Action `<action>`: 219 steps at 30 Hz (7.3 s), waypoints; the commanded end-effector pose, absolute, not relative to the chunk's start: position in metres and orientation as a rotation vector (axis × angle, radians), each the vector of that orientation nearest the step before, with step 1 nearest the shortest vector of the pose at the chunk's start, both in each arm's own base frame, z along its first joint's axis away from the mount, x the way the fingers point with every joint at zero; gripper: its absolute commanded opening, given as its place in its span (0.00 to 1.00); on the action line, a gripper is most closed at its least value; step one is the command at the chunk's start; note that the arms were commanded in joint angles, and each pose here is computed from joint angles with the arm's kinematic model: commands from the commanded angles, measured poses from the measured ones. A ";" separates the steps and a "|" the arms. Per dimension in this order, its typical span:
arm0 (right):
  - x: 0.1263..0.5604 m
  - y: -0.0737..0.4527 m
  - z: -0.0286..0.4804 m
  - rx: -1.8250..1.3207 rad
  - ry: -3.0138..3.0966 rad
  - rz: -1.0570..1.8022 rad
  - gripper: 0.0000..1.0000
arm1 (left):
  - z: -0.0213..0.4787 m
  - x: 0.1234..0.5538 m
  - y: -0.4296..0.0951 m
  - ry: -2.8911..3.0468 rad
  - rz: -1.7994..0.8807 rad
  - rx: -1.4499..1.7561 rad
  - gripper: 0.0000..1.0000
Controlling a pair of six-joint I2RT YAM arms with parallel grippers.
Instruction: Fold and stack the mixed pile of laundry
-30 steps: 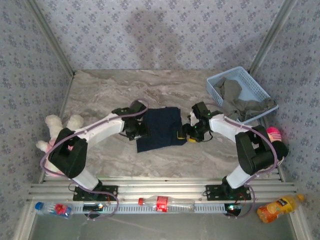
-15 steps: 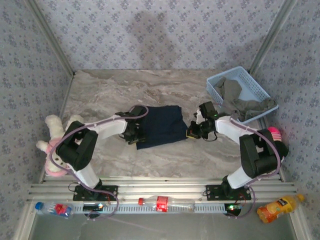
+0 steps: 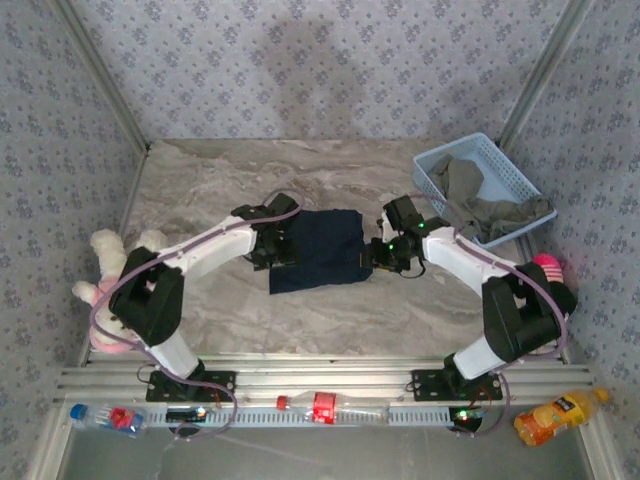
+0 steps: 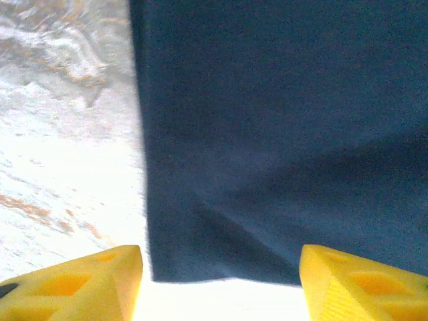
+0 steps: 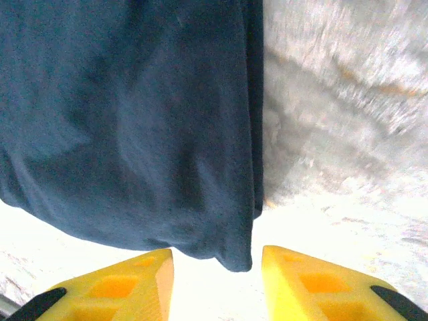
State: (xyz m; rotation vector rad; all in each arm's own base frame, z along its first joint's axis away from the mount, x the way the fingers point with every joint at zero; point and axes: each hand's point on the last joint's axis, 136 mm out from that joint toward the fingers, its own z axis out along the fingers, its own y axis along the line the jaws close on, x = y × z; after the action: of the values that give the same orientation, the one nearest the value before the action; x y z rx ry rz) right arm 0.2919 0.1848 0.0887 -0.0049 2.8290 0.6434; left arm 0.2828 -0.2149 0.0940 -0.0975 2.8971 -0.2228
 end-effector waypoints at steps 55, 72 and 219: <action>0.332 0.159 0.060 0.139 2.846 0.591 0.39 | 0.021 0.229 -0.308 3.059 -0.302 0.513 0.47; 0.338 0.144 0.068 0.086 2.836 0.547 0.24 | 0.055 0.230 -0.287 3.018 -0.185 0.541 0.66; 0.419 -0.015 0.198 0.707 2.365 0.449 1.00 | 0.003 0.367 -0.195 3.073 0.193 0.046 0.94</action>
State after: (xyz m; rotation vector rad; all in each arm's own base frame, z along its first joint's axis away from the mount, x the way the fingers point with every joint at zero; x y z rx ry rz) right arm 0.4225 0.0130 0.2019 0.6414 2.3401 0.5631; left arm 0.3537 -0.2739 0.0284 0.1288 2.9989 -0.0310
